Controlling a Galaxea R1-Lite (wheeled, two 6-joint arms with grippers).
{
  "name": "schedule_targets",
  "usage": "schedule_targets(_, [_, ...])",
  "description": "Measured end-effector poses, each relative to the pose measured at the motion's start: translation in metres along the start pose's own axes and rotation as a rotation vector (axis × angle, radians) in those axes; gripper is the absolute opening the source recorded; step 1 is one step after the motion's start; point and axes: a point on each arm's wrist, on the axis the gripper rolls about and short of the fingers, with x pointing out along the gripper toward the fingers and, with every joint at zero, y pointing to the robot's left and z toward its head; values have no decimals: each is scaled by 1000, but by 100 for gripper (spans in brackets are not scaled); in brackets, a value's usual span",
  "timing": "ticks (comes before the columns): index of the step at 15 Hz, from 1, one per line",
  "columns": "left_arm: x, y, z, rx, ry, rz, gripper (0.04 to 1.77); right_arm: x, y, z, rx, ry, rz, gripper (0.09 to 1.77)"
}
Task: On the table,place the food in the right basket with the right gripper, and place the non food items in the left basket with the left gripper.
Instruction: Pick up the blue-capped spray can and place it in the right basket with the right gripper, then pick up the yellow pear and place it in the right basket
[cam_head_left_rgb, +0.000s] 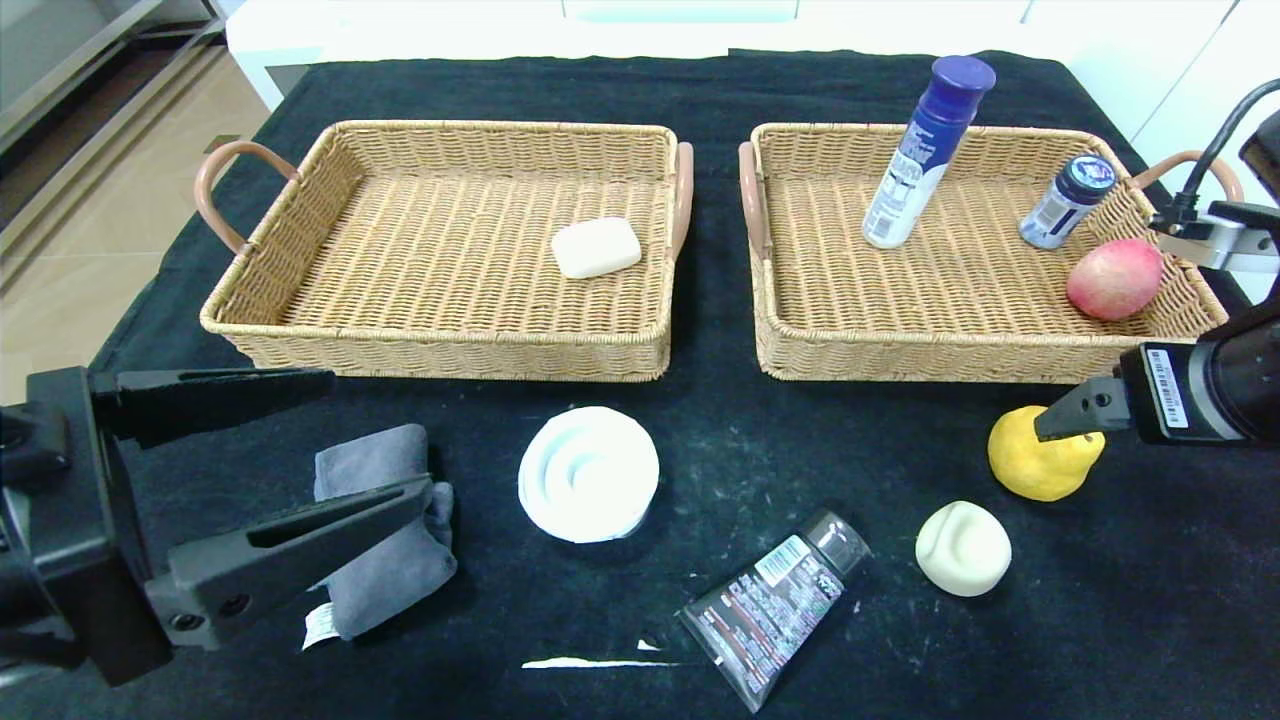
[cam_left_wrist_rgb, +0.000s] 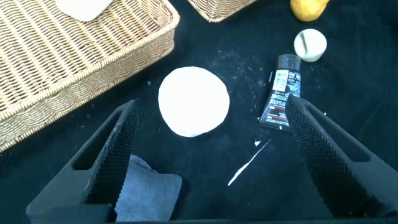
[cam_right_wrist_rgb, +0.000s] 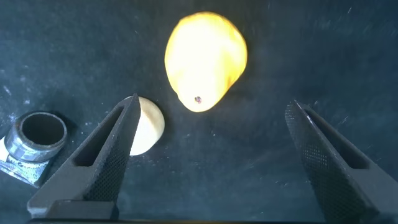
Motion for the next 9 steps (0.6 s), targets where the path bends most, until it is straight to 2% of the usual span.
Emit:
schedule_targets(3, [0, 0, 0, 0, 0, 0, 172, 11, 3, -1, 31, 9, -5, 170])
schedule_targets(7, [0, 0, 0, 0, 0, 0, 172, 32, 8, 0, 54, -27, 13, 170])
schedule_targets(9, [0, 0, 0, -1, 1, 0, 172, 42, 9, -3, 52, -9, 0, 170])
